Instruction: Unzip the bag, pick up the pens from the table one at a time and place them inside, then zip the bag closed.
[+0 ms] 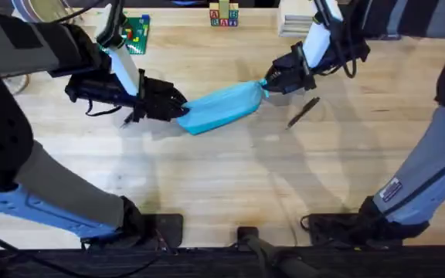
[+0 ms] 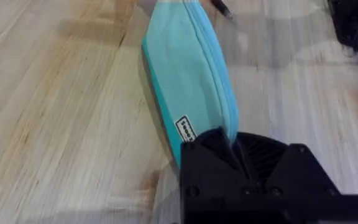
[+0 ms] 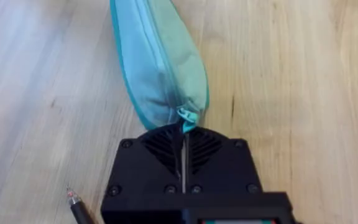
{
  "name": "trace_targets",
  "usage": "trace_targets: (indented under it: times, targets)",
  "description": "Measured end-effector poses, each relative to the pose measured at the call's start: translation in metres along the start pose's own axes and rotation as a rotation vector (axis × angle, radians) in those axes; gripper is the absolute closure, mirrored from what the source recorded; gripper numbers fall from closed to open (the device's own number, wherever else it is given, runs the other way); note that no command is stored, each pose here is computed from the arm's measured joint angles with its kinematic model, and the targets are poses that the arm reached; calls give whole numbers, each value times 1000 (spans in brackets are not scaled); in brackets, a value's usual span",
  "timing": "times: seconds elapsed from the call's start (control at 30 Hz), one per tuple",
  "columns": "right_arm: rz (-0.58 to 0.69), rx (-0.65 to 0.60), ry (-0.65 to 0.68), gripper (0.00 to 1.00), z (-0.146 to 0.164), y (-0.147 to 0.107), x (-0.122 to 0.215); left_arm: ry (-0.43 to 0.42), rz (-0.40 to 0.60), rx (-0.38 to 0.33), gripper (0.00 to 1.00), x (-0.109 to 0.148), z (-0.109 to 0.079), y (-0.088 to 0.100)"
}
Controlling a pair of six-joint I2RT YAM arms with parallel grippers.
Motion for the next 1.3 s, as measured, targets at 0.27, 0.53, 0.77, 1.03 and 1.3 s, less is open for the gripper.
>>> trace_targets:
  times: [0.27, 0.53, 0.77, 1.03, 1.3]
  targets:
    - [-93, -57, 13, 972, 4, 7, 10, 0, 0, 0, 958, 0, 0, 0]
    - [-117, -89, 33, 972, 10, 10, 10, -2, 0, 2, 958, 0, 0, 0]
    - [-143, -90, 37, 972, 10, 14, 11, -2, 1, 2, 959, 0, 0, 0]
    - [-160, -106, 47, 972, 11, 23, 16, -2, 1, 3, 958, 0, -1, 0]
    - [-156, -148, 69, 972, 15, 37, 24, -2, 2, 3, 958, 0, -1, 0]
Point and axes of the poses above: each hand's point on the last joint's axis, 136 mm out from that joint toward the fingers, its own x axis back along the fingers, its own z axis along the line the jaws close on, y = z × x, the point moved 3 cm from there along x, back along the fingers, and after that the axes turned 15 degrees about -x, right-handed, at the moved point
